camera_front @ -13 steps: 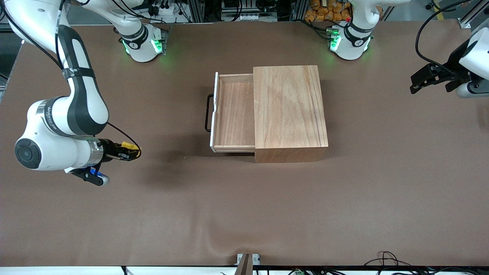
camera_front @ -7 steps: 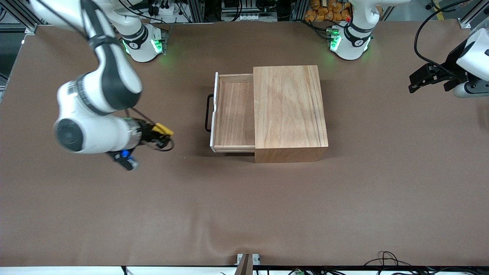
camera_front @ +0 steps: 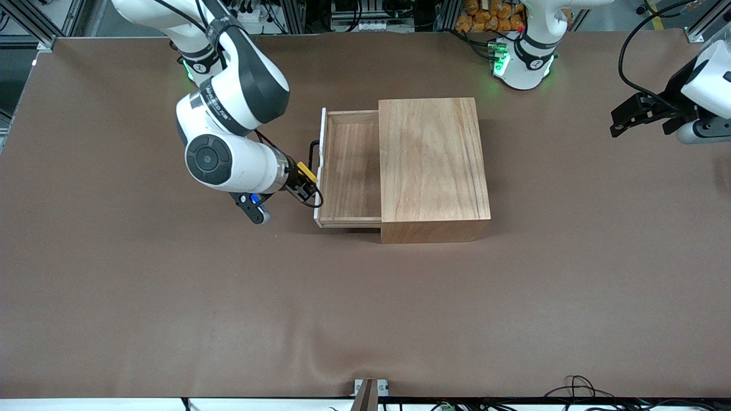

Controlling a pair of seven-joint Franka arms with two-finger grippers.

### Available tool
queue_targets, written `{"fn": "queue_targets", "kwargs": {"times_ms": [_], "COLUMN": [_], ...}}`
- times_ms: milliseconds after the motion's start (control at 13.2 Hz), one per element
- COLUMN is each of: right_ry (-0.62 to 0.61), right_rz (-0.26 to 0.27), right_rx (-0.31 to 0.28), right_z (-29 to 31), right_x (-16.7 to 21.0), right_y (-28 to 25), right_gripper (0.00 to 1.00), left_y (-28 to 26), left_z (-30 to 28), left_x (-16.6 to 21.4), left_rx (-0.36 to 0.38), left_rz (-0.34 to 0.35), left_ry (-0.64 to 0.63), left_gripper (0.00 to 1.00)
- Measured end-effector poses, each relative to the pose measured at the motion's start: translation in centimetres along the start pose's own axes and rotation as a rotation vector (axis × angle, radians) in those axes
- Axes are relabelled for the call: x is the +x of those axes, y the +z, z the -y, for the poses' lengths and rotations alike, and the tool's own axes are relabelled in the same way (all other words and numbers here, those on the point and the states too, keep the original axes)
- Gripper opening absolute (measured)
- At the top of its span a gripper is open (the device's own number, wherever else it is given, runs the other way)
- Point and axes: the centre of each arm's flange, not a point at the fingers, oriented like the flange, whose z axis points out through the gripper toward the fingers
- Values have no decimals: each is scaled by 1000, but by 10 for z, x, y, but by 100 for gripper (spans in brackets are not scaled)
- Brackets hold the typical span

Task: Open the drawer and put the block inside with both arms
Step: 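Carry the yellow cube with the right gripper over the open drawer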

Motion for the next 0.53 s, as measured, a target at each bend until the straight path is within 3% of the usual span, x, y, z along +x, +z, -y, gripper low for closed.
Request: {"fn": "queue_targets", "kwargs": {"times_ms": [532], "right_ry": [335], "right_rz": [4], "right_rx": [180], "right_z": [19], "right_x": [-41], "right_y": [51], "right_gripper": [56], "left_y": [3], "left_z": [0], "left_x": [-2], "left_rx": [1], "left_rz": [7], "left_ry": [0], "left_gripper": [100]}}
